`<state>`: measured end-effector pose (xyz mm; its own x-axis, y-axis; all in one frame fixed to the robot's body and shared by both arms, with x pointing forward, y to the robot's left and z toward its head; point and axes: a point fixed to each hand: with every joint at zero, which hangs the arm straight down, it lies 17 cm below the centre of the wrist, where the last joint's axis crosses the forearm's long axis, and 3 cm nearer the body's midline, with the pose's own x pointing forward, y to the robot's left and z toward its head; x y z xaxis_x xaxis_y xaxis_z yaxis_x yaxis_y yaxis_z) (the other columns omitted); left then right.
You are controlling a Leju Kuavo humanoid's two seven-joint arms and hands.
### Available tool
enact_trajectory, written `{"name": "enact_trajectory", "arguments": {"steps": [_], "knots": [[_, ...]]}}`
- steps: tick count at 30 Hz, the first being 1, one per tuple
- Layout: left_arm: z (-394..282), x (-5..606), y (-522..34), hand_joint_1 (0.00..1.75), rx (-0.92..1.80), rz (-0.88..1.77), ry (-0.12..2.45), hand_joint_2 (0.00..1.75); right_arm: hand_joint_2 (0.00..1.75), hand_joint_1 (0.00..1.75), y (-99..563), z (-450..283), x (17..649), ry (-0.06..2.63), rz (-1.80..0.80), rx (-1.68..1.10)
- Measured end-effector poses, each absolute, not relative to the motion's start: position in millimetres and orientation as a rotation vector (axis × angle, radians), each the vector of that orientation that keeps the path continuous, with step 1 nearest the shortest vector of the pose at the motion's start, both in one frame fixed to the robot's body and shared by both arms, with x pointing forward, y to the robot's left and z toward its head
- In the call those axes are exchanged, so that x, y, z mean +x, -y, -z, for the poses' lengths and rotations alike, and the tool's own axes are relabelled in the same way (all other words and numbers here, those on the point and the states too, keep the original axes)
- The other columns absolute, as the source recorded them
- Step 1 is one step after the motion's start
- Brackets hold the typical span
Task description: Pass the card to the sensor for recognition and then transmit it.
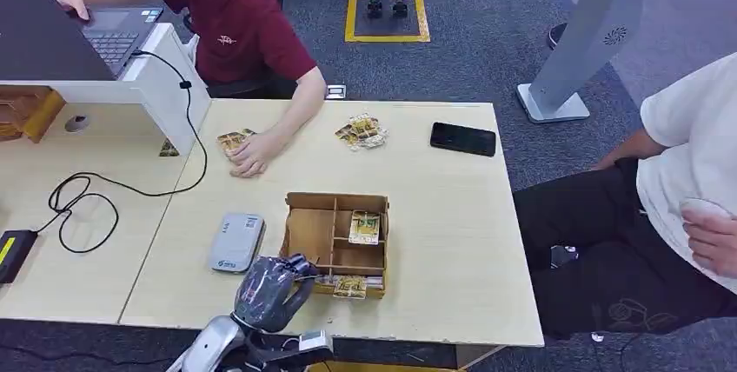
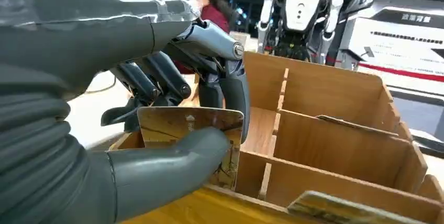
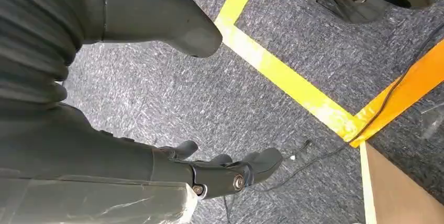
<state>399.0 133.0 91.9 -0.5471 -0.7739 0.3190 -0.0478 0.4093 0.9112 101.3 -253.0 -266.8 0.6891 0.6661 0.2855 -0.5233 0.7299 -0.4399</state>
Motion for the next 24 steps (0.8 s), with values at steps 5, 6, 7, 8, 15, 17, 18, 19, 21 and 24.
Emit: {"name": "enact_trajectory", "arguments": {"steps": [5,6,7,8,15,17,18,19,21,24], "knots": [[-130.9,400.4,-127.0,1.75,0.613,1.078,1.983,1.75,1.75,0.0,254.6,266.9,100.4,0.445,-0.667,-0.342],[-144.5,400.5,-124.7,1.75,0.604,1.058,2.01,1.75,1.75,0.0,255.0,267.0,100.2,0.444,-0.664,-0.342],[-156.1,400.5,-123.9,1.75,0.599,1.042,2.034,1.75,1.75,0.0,255.3,267.1,99.7,0.443,-0.661,-0.342],[-170.8,400.4,-122.7,1.75,0.595,1.022,2.067,1.75,1.75,0.0,255.9,267.2,99.2,0.441,-0.657,-0.343],[-247.1,398.3,-125.5,1.75,0.649,0.939,2.243,1.75,1.75,0.0,257.2,267.4,98.4,0.437,-0.644,-0.345],[-259.3,399.9,-128.5,1.75,0.685,0.926,2.264,1.75,1.75,0.0,257.6,267.6,97.8,0.435,-0.642,-0.346],[-264.7,401.6,-131.0,1.75,0.708,0.916,2.269,1.75,1.75,0.0,258.0,267.6,97.8,0.433,-0.64,-0.347],[-268.5,404.2,-134.4,1.75,0.739,0.908,2.267,1.75,1.75,0.0,258.1,267.6,97.8,0.433,-0.641,-0.347],[-277.0,411.3,-142.8,1.75,0.831,0.893,2.258,1.75,1.75,0.0,257.8,267.7,97.5,0.432,-0.654,-0.347],[-290.0,424.6,-156.6,1.75,0.959,0.861,2.247,1.75,1.75,0.0,256.9,267.8,97.8,0.431,-0.669,-0.346]]}}
